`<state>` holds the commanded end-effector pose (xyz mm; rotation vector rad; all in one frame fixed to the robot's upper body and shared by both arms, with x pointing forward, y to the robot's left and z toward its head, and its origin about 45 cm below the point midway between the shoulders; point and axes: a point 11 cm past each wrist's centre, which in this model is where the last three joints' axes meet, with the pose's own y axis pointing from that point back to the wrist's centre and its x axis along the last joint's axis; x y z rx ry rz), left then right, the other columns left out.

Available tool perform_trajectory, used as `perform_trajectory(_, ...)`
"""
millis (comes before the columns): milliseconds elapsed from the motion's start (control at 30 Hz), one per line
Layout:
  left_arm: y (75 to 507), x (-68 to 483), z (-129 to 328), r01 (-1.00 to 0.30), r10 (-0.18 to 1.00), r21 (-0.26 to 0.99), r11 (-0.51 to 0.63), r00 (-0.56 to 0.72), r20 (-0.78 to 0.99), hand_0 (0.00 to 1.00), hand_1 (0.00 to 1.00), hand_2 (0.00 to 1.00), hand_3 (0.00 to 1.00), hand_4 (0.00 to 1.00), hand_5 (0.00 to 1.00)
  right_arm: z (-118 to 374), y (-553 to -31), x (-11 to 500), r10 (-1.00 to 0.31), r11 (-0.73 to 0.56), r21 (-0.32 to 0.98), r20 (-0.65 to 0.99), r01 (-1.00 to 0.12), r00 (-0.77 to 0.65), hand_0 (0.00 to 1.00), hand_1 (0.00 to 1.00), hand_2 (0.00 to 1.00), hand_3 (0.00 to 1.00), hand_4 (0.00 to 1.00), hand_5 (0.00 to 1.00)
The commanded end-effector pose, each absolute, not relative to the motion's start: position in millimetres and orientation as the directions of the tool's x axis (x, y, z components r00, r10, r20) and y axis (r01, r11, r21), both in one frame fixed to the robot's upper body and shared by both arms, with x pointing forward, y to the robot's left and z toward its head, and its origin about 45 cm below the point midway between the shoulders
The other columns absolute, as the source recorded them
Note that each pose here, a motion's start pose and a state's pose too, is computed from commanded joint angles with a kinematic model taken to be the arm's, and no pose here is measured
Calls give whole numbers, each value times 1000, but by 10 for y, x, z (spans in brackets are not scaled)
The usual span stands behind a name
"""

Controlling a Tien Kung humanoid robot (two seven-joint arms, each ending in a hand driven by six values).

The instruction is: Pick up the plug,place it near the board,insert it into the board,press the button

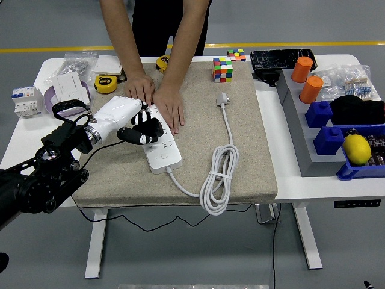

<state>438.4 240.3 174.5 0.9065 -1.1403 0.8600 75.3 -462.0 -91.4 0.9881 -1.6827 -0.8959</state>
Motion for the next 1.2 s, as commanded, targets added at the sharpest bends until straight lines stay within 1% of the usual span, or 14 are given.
perform_trajectory(467,2506,4429,1752,-915,42,156,372,184,982,343,347,317,369,562,147,-912,-4615,773,-907,404,890,358,-212,-223,898,823,774,789,998,874)
perform_trajectory(1200,2525,4400,1699,-908,0,182,376,196,981,345,359,322,371,571,154,-911,-4621,766,-906,405,890,358,-210,-228,898,824,774,789,998,876)
